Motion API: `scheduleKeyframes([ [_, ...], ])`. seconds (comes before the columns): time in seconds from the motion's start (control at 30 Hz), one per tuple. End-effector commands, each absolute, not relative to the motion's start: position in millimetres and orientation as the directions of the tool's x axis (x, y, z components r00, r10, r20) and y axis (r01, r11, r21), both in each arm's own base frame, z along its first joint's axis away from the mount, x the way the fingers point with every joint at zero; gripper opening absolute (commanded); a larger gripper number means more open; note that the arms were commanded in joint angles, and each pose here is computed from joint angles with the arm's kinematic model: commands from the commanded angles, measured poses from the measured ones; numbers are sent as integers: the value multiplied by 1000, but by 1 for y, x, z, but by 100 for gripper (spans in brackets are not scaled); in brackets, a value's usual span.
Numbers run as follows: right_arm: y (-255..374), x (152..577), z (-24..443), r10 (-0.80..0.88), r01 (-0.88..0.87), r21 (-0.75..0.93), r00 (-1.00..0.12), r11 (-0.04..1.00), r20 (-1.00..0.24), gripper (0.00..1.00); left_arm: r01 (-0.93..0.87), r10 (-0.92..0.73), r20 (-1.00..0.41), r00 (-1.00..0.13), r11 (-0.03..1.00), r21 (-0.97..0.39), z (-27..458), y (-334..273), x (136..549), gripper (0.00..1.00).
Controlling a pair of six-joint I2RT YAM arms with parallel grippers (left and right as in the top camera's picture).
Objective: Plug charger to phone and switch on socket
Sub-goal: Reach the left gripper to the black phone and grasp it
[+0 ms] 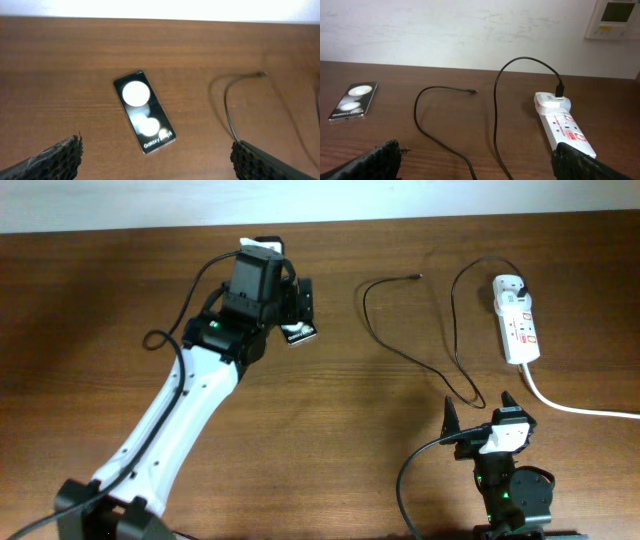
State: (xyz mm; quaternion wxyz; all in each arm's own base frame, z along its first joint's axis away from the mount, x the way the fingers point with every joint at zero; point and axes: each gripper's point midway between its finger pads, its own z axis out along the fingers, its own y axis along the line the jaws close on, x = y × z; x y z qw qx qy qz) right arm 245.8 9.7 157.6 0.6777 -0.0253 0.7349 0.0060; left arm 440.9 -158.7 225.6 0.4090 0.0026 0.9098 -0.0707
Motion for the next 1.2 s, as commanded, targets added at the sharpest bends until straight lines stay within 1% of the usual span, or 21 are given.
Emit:
scheduleKeyframes([
  [0.0,9,246,155,-29,-43,-25,-84,999,-996,99,-97,-205,-723,-660,977,-189,216,-156,463,100],
  [0.1,9,246,155,-29,-43,-26,-84,999,-996,99,-174,-253,-679,-689,968,-183,211,-159,482,100],
  [0.27,9,246,155,-29,-43,-26,-84,999,-996,99,-256,-292,-519,-803,956,-142,173,-162,517,100],
  [0.47,9,246,155,-29,-43,-26,-84,999,-996,98,-285,-349,-345,-871,932,-223,117,-148,527,99],
  [0.57,9,246,155,-29,-43,-25,-84,999,-996,99,-293,-343,-300,-890,935,-200,87,-150,526,99],
  [0.8,9,246,155,-29,-43,-25,-84,999,-996,99,-271,-309,-264,-914,947,-173,43,-169,526,99],
  [1.0,9,246,155,-29,-43,-25,-84,999,-996,99,-276,-304,-243,-921,951,-142,11,-169,527,99],
  [1.17,9,246,155,-29,-43,-26,-84,999,-996,99,-283,-304,-251,-919,952,-120,5,-166,528,99],
])
